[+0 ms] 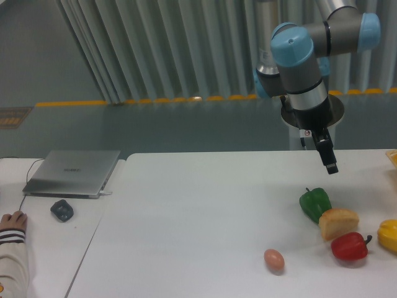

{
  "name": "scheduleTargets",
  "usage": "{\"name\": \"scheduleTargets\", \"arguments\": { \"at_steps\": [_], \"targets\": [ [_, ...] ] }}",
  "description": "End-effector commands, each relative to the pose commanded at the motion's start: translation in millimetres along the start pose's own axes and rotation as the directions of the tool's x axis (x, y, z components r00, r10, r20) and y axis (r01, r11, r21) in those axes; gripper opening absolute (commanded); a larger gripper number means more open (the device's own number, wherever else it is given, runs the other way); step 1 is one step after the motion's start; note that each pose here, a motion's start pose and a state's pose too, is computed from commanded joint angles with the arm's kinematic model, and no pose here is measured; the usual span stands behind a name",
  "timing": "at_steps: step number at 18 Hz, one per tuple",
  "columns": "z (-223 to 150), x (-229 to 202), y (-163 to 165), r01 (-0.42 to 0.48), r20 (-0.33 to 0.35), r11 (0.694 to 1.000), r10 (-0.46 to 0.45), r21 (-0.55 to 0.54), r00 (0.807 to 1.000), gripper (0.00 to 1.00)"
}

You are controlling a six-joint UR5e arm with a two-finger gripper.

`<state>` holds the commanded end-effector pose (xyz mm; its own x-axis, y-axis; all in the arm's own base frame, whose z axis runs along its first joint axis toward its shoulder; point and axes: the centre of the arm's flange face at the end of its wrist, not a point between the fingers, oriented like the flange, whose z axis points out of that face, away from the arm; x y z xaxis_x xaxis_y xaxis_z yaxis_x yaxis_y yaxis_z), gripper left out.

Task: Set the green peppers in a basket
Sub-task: 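Move the gripper back over the green pepper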

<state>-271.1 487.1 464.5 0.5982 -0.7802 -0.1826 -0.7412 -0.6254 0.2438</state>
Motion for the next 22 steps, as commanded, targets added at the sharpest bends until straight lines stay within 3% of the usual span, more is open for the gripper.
{"name": "scheduleTargets", "arguments": {
  "at_steps": [22],
  "targets": [
    [10,-1,-12,-0.015,-0.015,1.000,0.015,0.023,1.000,1.00]
  ]
}}
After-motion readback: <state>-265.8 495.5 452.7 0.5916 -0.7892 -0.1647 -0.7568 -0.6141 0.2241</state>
